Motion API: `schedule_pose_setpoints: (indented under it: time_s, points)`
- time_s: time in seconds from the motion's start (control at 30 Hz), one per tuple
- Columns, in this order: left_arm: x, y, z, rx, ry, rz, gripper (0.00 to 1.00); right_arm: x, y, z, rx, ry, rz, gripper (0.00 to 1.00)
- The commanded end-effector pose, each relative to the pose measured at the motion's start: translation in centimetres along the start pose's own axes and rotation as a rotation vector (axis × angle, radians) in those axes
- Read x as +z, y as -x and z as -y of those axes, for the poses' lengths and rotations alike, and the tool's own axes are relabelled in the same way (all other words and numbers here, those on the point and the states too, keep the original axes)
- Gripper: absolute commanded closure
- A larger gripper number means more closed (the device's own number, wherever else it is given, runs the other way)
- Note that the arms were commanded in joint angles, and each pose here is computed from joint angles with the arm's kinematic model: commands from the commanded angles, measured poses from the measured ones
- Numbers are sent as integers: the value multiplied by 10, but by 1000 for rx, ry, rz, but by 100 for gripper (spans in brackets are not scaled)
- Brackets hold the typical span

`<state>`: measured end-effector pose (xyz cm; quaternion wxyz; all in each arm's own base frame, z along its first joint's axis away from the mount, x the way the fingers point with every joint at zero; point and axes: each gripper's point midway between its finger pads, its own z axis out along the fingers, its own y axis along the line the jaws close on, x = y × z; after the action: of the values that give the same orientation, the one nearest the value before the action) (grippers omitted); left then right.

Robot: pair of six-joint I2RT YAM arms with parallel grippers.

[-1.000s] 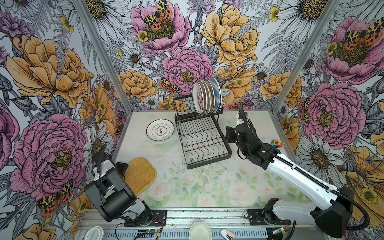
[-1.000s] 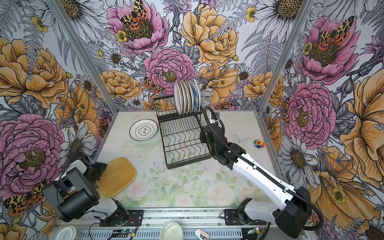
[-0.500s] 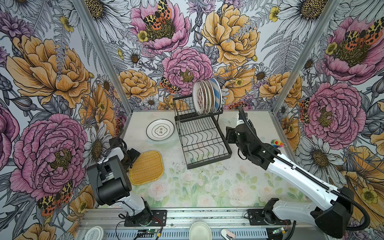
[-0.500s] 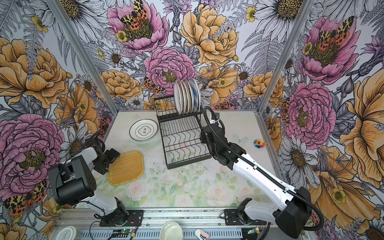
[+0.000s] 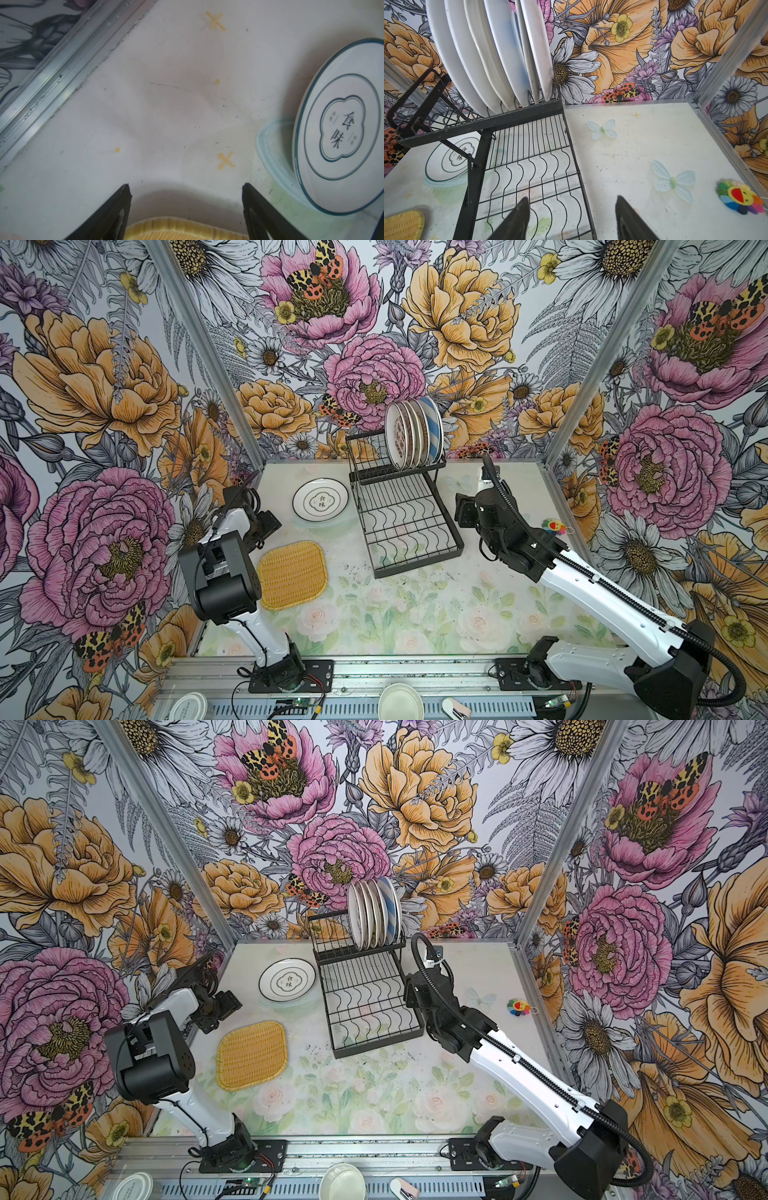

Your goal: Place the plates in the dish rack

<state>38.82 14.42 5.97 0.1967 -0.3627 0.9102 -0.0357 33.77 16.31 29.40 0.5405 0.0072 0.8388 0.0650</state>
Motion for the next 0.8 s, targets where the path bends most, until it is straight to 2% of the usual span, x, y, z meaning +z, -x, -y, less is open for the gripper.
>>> schedule_pose_setpoints:
  time_s: [0.0,0.33,0.6,0.77]
  points:
    - [15,-6,12,78,0,-54,21,-5,7,7,27,-22,21,35]
    - [33,-46,36,142,-36,-193,28,-9,8,11,34,-29,27,35]
    - [18,-101,35,130,-41,-285,29,-10,6,14,37,-34,26,35]
    - [3,-125,30,119,-48,-300,29,-9,5,13,37,-35,25,35]
